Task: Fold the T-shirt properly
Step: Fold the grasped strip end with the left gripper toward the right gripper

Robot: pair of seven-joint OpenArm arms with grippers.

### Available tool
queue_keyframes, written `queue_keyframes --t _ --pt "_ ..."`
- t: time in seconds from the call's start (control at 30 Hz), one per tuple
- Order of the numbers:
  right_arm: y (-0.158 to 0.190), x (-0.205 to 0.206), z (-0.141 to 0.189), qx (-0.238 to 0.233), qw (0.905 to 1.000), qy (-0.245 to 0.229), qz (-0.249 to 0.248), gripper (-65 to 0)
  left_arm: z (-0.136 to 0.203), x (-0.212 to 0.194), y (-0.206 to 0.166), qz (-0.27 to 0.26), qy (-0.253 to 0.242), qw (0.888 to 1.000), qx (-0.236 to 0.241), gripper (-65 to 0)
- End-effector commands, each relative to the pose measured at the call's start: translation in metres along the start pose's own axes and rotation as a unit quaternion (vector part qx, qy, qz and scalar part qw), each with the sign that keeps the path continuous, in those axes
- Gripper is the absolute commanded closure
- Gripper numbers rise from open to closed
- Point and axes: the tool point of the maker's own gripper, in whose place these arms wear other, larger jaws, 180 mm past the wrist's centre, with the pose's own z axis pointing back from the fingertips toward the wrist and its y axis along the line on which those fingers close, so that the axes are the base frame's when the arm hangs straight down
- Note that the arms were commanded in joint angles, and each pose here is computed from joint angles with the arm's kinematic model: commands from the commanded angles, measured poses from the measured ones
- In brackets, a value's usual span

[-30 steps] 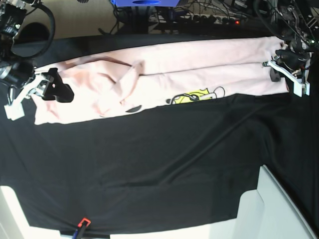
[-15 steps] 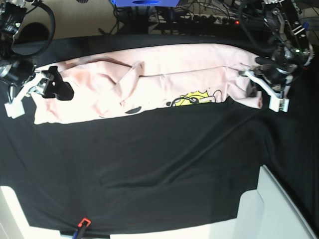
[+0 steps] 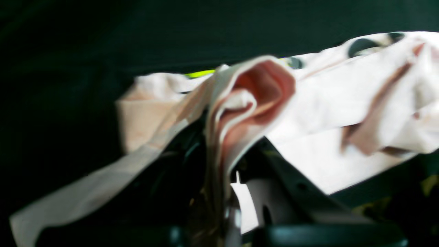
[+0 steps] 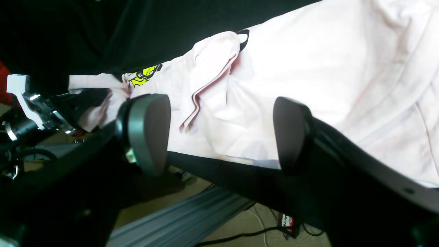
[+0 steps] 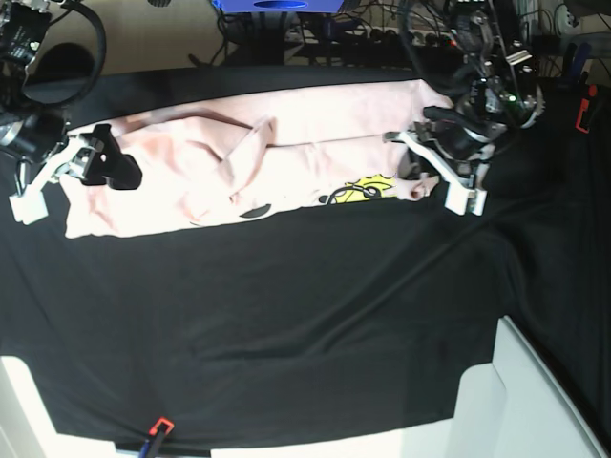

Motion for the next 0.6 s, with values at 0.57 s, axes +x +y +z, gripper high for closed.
queue_keyframes --t 0.57 --pt "0.004 0.011 0.003 0.009 0.9997 -0.019 0.010 -44.3 -0.028 0.024 -0.107 -0.038 -0.024 0.991 -0.127 0.0"
